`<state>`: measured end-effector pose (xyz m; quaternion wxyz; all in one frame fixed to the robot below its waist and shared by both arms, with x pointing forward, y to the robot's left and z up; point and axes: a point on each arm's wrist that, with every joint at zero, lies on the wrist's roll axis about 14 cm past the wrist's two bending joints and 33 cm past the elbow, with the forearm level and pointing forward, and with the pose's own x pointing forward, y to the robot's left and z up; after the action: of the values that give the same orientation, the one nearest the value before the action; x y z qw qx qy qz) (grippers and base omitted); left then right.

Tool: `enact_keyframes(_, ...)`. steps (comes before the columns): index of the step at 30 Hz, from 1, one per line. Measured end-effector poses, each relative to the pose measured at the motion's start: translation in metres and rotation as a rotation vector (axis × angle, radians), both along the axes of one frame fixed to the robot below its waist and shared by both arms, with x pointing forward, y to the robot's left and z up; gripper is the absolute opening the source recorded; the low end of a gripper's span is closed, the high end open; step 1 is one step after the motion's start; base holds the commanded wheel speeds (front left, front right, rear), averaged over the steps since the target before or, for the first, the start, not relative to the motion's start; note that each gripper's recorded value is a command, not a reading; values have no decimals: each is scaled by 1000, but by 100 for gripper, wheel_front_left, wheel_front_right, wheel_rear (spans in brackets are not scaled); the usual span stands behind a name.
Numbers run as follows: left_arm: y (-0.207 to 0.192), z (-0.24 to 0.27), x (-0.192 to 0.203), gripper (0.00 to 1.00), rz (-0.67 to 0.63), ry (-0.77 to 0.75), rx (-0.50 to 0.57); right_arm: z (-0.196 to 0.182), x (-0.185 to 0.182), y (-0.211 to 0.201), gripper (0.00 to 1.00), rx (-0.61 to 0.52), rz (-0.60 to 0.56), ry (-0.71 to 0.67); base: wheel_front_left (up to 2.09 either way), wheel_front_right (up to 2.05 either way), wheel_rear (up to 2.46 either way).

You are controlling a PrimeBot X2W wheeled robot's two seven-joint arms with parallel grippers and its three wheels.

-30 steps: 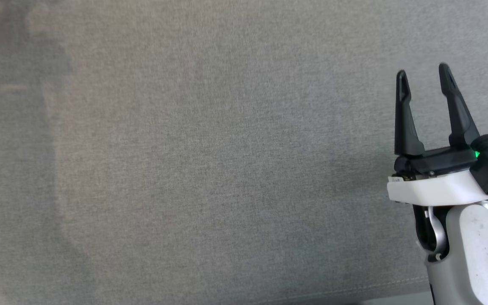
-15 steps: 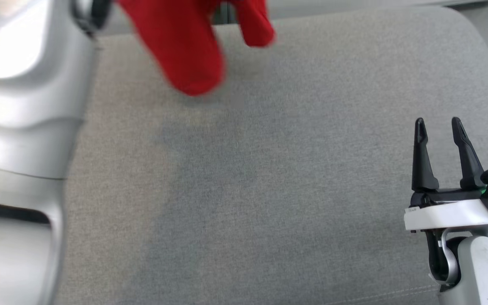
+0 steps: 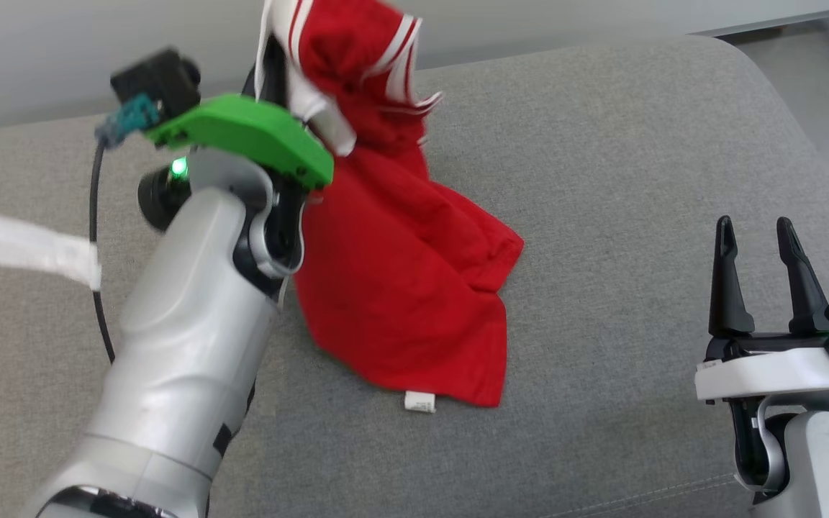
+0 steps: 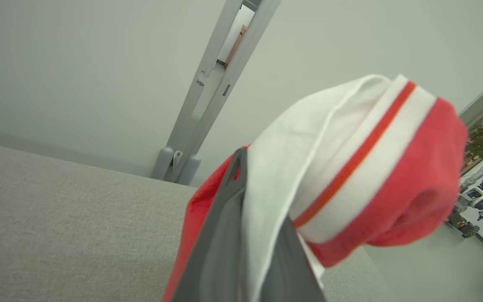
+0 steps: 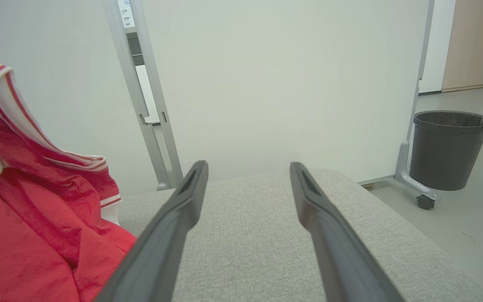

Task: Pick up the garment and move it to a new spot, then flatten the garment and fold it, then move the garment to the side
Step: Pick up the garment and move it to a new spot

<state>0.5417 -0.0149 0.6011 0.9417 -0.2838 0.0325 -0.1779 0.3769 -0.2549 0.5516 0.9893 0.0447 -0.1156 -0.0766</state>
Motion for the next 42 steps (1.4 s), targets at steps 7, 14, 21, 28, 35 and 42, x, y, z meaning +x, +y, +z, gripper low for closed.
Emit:
enact_keyframes(7,69,-137,-11,0,224,277,85,-12,11,-1,100,-11,-3,37,0,0,0)
enact_keyframes(14,112,-166,-17,0,325,339,101,-21,22,8,100,-24,26,61,0,0,0)
enact_keyframes(21,134,-174,-29,100,387,360,50,-24,33,27,100,-35,81,66,0,0,0)
enact_keyframes(28,153,-164,-38,100,425,307,45,-22,35,38,100,-44,113,63,0,0,0)
enact_keyframes(35,167,-145,-55,100,434,222,63,-21,29,45,100,-52,131,63,0,0,0)
enact_keyframes(42,169,-119,-79,100,403,103,128,-16,22,55,100,-53,160,51,0,0,0)
